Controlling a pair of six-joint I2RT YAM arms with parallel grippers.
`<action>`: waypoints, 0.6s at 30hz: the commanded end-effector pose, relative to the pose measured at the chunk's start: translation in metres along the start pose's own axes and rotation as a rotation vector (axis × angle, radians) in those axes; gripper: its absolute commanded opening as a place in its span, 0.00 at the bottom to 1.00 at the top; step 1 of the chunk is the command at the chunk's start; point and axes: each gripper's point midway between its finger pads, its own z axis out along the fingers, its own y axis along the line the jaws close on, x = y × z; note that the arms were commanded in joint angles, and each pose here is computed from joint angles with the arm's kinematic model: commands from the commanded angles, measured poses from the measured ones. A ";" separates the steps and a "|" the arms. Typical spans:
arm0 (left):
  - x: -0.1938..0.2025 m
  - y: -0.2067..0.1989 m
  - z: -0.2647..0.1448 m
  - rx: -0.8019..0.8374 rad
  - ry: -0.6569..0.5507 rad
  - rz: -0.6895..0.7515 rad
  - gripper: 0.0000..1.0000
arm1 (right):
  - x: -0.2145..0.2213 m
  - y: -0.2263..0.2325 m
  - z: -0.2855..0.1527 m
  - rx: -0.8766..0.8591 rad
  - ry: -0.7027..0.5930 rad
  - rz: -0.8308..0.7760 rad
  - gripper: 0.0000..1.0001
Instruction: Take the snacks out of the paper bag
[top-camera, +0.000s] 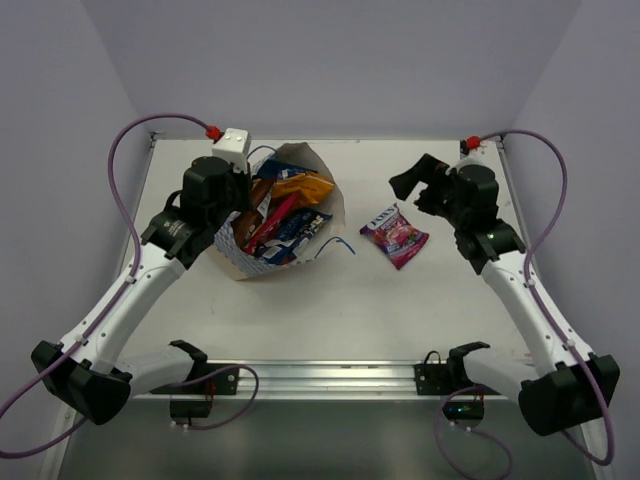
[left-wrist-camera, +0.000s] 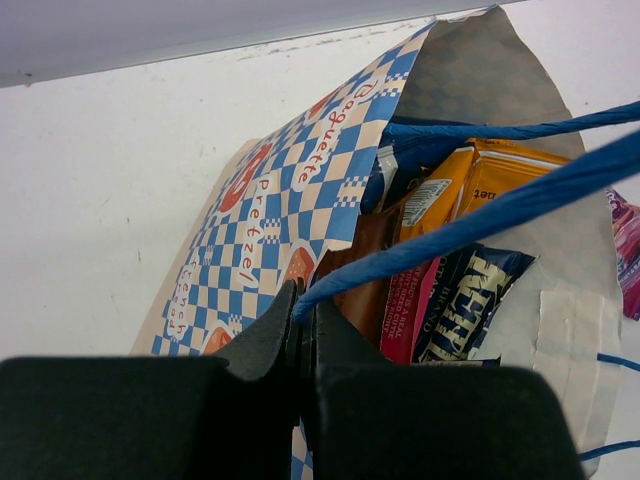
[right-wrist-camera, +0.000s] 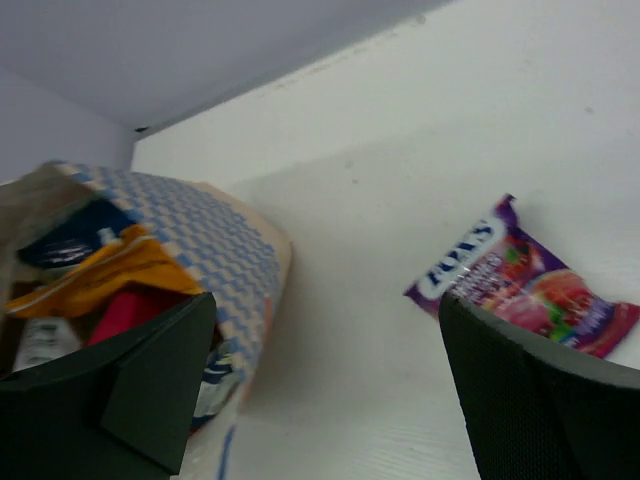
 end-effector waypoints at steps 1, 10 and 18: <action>-0.005 -0.007 -0.004 0.033 0.000 0.019 0.00 | 0.005 0.064 -0.032 -0.096 0.007 -0.099 0.96; -0.010 -0.008 -0.008 0.038 -0.003 0.014 0.00 | 0.087 0.188 -0.031 -0.283 0.171 0.034 0.92; -0.011 -0.009 -0.010 0.046 -0.004 0.011 0.00 | 0.139 0.235 0.011 -0.241 0.283 0.116 0.91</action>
